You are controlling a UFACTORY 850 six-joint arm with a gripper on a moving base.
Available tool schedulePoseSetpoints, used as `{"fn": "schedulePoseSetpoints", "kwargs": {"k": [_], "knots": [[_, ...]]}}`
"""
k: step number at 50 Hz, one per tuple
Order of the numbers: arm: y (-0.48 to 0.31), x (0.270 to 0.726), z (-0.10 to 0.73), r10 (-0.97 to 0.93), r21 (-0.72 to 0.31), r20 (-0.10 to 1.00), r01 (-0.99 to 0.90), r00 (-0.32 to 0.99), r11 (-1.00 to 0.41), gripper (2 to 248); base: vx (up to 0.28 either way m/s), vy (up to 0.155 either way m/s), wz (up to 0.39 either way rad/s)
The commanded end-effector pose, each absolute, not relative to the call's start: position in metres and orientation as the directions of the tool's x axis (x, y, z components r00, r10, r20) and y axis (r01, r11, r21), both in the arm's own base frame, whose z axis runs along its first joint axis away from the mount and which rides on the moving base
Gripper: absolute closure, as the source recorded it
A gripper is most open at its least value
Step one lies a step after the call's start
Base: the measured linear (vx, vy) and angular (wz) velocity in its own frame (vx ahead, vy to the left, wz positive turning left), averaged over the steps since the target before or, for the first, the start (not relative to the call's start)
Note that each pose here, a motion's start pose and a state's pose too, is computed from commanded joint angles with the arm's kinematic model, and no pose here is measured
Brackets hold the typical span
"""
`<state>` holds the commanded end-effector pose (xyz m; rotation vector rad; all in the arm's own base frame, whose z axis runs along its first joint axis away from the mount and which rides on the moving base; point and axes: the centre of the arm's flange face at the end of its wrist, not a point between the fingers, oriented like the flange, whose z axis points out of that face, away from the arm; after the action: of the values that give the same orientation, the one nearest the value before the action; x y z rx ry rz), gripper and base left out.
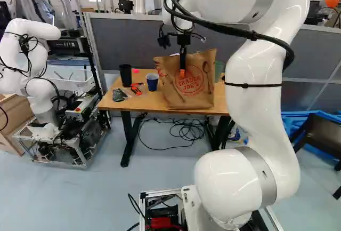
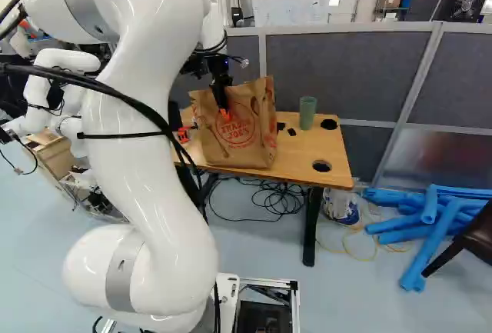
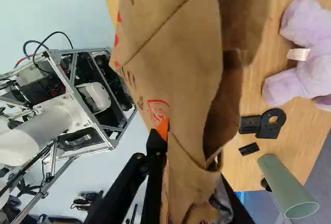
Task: Pick up the bag on the ground and place it on the table
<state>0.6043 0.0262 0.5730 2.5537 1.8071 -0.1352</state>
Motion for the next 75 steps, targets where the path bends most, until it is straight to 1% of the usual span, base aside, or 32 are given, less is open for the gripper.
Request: {"fn": "schedulePoseSetpoints", "kwargs": {"k": [3,4,9,10,14,15,19,20,25,26,30,31,75], "knots": [[0.026,0.604,0.573,0.941,-0.041,-0.076,0.942,0.33,-0.334,205,0.0,0.0,0.0],[0.026,0.604,0.573,0.941,-0.041,-0.076,0.942,0.33,-0.334,171,0.0,0.0,0.0],[0.026,0.604,0.573,0.941,-0.041,-0.076,0.942,0.33,-0.334,171,0.0,0.0,0.0],[0.026,0.604,0.573,0.941,-0.041,-0.076,0.942,0.33,-0.334,137,0.0,0.0,0.0],[0.026,0.604,0.573,0.941,-0.041,-0.076,0.942,0.33,-0.334,137,0.0,0.0,0.0],[0.026,0.604,0.573,0.941,-0.041,-0.076,0.942,0.33,-0.334,100,0.0,0.0,0.0],[0.026,0.604,0.573,0.941,-0.041,-0.076,0.942,0.33,-0.334,100,0.0,0.0,0.0],[0.026,0.604,0.573,0.941,-0.041,-0.076,0.942,0.33,-0.334,64,0.0,0.0,0.0],[0.026,0.604,0.575,0.941,-0.039,-0.075,0.942,0.33,-0.334,64,0.0,0.0,0.0],[0.026,0.603,0.576,0.941,-0.037,-0.075,0.942,0.331,-0.334,26,0.0,0.0,0.0],[0.026,0.601,0.581,0.941,-0.03,-0.072,0.942,0.331,-0.334,26,0.0,0.0,0.0],[0.026,0.601,0.582,0.941,-0.028,-0.071,0.942,0.331,-0.334,3,0.0,0.0,0.0],[0.025,0.573,0.651,0.941,0.082,-0.025,0.939,0.337,-0.334,3,0.0,0.0,0.0]]}}
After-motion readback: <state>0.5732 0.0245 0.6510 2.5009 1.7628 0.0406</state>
